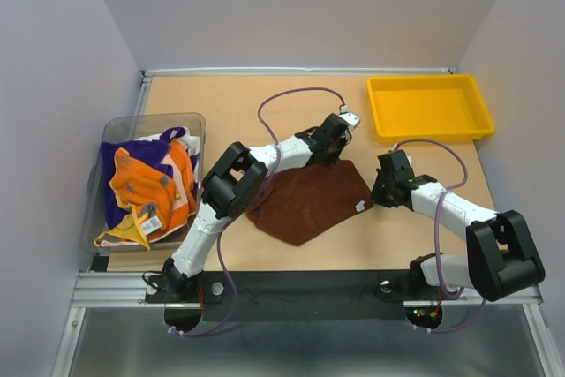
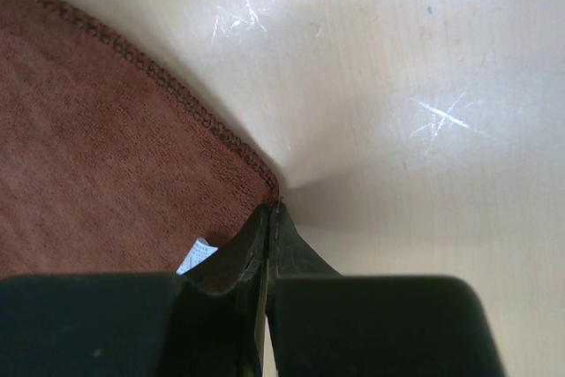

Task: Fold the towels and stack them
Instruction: Flatten out the crumpled towel

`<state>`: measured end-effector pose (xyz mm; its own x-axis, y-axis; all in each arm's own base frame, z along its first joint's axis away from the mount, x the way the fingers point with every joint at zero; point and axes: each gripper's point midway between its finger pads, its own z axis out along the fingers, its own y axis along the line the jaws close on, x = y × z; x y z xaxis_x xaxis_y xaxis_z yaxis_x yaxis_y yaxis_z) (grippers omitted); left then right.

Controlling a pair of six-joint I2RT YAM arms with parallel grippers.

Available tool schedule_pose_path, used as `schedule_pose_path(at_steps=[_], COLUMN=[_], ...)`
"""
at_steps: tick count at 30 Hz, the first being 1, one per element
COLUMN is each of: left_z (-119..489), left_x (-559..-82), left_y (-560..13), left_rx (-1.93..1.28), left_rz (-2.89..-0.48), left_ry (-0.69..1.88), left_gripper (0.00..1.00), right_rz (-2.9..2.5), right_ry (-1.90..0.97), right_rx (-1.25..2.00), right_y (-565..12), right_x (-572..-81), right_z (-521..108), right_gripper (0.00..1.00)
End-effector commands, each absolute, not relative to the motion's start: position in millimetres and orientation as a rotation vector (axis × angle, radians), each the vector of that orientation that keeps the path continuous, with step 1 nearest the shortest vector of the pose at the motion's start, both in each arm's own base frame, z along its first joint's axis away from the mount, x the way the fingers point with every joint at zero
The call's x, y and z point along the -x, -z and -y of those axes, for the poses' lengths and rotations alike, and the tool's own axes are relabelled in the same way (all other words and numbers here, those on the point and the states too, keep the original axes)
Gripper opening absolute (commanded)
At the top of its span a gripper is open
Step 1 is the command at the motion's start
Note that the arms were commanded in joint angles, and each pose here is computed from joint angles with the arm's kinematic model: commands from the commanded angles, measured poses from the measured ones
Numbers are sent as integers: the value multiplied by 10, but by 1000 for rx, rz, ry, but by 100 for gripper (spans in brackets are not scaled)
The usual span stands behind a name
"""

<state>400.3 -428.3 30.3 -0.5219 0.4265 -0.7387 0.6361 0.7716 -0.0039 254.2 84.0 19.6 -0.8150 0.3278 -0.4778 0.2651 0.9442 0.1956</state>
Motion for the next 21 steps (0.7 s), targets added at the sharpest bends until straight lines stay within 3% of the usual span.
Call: schedule_pose_path(at_steps=[1, 7, 12, 20, 21], left_z=[3873, 3295, 2891, 2334, 2277], left_x=[-4272, -4809, -4921, -4980, -4947], left_y=[-543, -1793, -2729, -4348, -4658], left_rx=[-677, -467, -380, -286, -269], left_rz=[-2215, -2044, -1889, -1589, -1523], left_ry=[251, 279, 287, 277, 280], left_gripper=[0, 0, 0, 0, 0], right_rz=[-2514, -2343, -2182, -1873, -1778], right_ry=[-109, -39, 31, 83, 57], right_rx=[-384, -322, -251, -114, -116], right_y=[-390, -1015, -1708, -3213, -3663], right_x=[-2696, -3322, -3913, -4896, -4992], right_z=[-791, -782, -788, -883, -908], right_gripper=[0, 1, 0, 1, 0])
